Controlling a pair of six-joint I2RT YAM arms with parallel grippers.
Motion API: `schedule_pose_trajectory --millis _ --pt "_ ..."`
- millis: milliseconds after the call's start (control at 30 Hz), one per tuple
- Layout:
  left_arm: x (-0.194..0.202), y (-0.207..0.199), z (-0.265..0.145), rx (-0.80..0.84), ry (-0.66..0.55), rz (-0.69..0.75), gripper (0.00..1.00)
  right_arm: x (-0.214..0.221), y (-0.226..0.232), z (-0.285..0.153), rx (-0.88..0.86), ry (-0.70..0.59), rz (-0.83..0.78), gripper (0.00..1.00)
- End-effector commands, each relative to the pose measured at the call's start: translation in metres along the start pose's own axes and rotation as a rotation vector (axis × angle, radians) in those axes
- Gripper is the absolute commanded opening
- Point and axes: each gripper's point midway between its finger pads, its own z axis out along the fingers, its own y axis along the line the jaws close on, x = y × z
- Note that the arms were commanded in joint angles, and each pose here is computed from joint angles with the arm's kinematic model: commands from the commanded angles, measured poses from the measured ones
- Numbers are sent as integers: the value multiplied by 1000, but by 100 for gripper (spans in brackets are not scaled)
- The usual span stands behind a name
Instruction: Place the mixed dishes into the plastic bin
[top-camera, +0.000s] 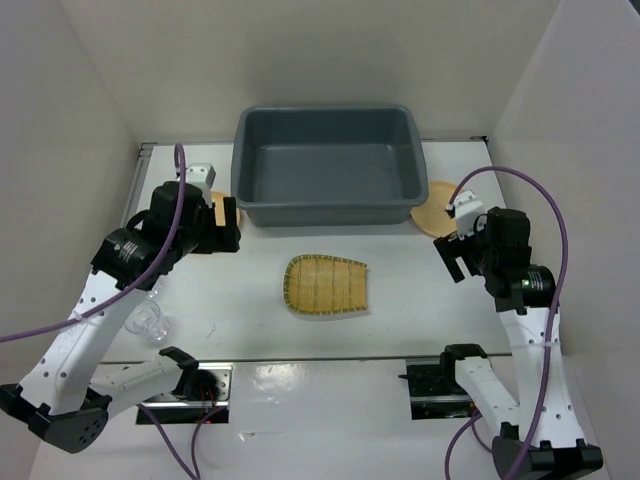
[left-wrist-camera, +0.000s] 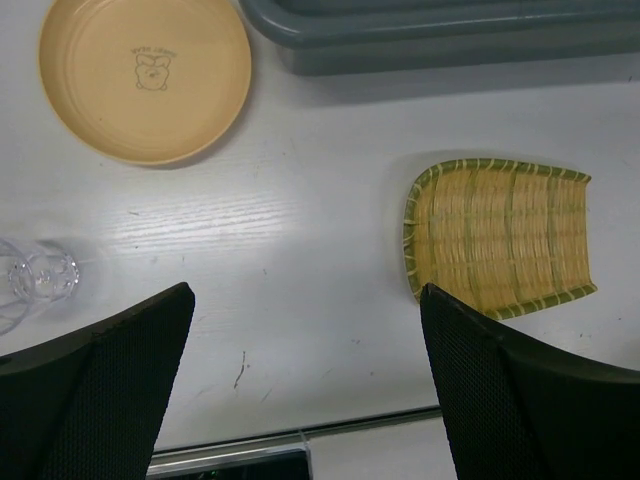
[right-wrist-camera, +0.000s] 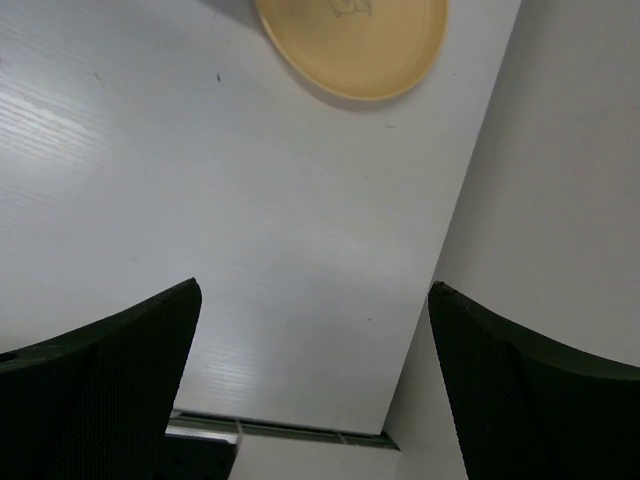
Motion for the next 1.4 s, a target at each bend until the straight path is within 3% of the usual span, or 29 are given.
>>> schedule_pose_trajectory --millis 0,133,267,433,633,800,900,1000,1133,1233,1367 --pt "10 4 -1 -7 22 -13 100 17 -11 -1 95 39 -16 98" --pt "21 14 7 -49 26 3 100 29 -19 2 149 65 -118 98" --pt "19 15 9 -57 10 9 100 72 -44 44 286 244 -171 98" --pt "20 16 15 -74 26 15 100 49 -41 80 167 174 -220 98" --pt "25 20 -2 -47 -22 0 100 29 -124 111 75 149 64 98" --pt "21 26 -26 -20 -116 -62 100 53 -109 144 -70 209 17 98" --pt "25 24 -21 -18 -86 -54 100 69 -104 169 -211 276 55 98" --pt "28 23 -12 -31 -51 -44 100 71 -87 183 -348 244 84 98" --pt "30 21 -6 -30 -28 -30 100 48 -100 190 -246 120 70 98" --pt "32 20 -2 -33 -18 -27 100 48 -95 205 -166 196 131 98" --pt "33 21 3 -48 -3 -31 100 52 -94 239 -176 279 406 98"
